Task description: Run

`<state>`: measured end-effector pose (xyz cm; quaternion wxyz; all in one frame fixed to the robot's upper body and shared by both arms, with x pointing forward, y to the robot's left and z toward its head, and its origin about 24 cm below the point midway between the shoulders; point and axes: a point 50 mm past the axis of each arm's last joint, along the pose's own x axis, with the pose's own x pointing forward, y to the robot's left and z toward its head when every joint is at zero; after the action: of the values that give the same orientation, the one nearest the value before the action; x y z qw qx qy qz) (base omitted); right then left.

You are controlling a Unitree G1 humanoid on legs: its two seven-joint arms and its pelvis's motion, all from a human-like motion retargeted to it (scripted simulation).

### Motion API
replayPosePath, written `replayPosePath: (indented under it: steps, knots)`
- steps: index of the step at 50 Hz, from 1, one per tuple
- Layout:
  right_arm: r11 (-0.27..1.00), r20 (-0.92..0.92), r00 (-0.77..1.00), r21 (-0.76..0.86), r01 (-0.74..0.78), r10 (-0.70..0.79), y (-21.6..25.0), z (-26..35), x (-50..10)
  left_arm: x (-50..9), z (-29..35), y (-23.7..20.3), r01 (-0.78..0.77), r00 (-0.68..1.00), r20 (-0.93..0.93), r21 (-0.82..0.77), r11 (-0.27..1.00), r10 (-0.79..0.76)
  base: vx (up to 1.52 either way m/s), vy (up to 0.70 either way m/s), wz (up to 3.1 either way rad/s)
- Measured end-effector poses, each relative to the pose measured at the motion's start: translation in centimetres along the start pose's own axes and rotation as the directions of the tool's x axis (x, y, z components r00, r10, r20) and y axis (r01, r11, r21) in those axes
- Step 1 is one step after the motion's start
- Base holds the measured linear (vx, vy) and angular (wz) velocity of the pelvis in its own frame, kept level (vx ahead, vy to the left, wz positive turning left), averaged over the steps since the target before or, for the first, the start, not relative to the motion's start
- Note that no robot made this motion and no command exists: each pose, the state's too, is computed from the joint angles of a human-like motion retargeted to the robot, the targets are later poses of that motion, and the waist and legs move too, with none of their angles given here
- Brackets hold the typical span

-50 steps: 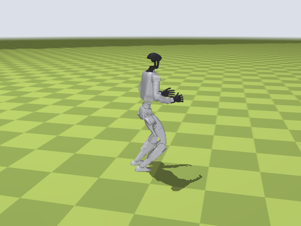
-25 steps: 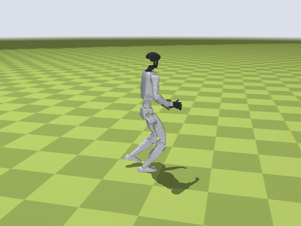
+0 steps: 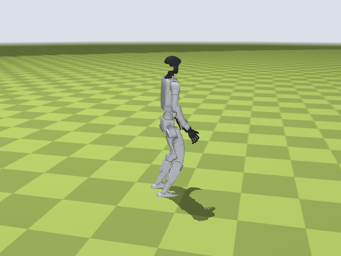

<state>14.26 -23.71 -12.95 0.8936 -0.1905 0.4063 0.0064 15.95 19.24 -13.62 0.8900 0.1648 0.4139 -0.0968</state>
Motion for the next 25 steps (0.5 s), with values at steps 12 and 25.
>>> replayPosePath:
  steps: [12,25]
  knots:
    - [0.997,-0.216,0.976,0.065,0.032,-0.017,0.1,-4.7,-1.2,-1.8,-6.1,-0.3,-0.019,0.970,-0.242,-0.037,0.999,0.009,0.02,0.06,0.03]
    - [0.996,-0.269,0.963,0.076,0.040,-0.019,0.3,-5.9,-1.7,-2.1,-6.3,0.3,-0.093,0.968,-0.242,-0.097,0.991,0.067,0.00,0.00,0.00]
